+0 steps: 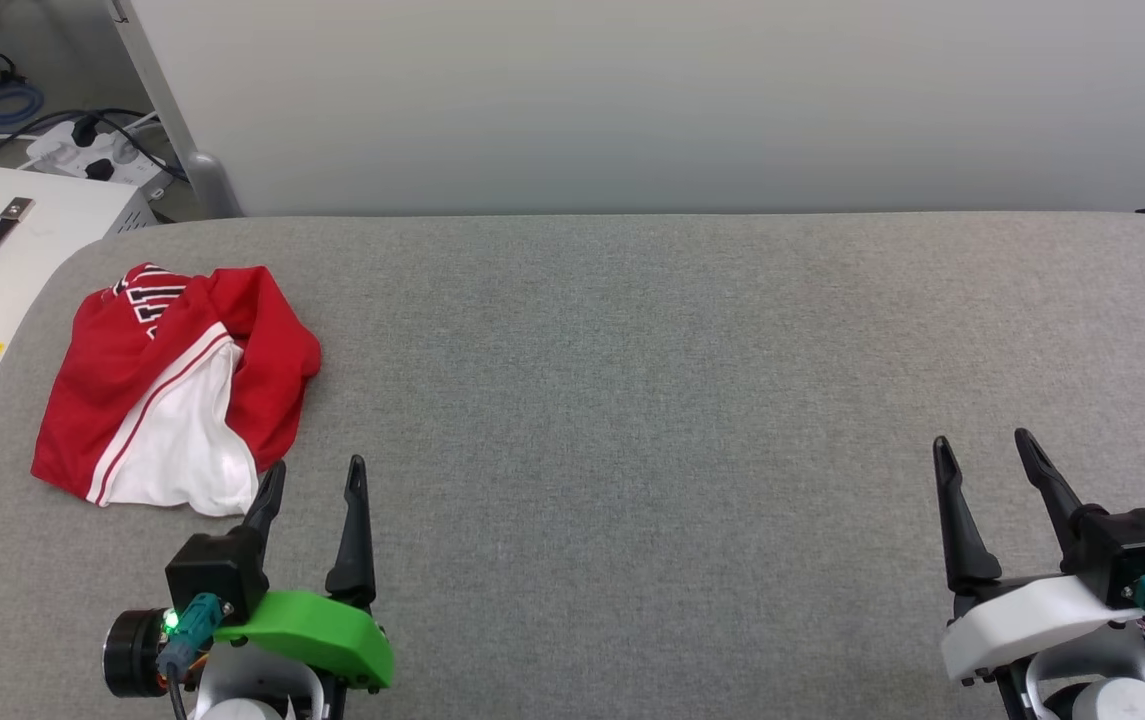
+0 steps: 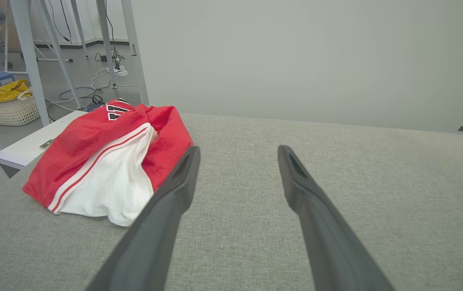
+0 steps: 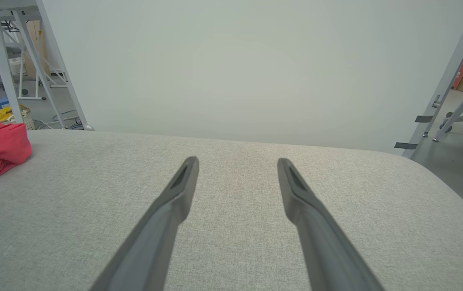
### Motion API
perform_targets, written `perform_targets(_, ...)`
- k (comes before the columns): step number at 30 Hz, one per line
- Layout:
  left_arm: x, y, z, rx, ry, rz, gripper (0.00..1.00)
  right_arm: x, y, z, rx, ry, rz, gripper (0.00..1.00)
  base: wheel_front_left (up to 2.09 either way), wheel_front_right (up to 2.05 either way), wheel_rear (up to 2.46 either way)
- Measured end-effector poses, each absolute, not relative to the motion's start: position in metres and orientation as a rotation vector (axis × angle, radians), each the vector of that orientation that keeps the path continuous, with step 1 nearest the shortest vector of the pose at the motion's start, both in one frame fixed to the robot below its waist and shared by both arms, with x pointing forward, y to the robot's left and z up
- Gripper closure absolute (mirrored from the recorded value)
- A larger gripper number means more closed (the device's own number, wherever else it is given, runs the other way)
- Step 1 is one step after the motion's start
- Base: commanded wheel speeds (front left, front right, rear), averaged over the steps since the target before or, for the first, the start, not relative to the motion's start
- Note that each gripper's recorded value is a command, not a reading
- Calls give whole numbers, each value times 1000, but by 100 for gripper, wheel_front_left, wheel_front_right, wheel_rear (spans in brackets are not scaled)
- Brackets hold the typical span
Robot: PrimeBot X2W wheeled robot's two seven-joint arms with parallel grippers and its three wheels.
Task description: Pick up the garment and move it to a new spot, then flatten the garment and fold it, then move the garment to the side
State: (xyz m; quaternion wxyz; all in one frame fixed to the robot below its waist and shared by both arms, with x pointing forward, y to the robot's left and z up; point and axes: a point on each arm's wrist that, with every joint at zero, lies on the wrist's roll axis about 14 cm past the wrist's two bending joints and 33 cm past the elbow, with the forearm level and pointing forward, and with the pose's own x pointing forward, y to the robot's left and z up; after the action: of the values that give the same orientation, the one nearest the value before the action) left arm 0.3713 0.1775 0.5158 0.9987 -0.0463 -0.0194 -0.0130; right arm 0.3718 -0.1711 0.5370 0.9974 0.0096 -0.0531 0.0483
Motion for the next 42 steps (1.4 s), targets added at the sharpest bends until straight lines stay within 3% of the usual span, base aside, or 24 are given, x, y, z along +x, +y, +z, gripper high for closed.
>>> perform_targets(30,367,173,498,-162,-19,-42,0,376,-171,530,51,-121,94,0,0,0,0)
perform_targets(42,359,186,499,-178,-43,-5,0,381,-150,535,67,-150,157,0,0,0,0)
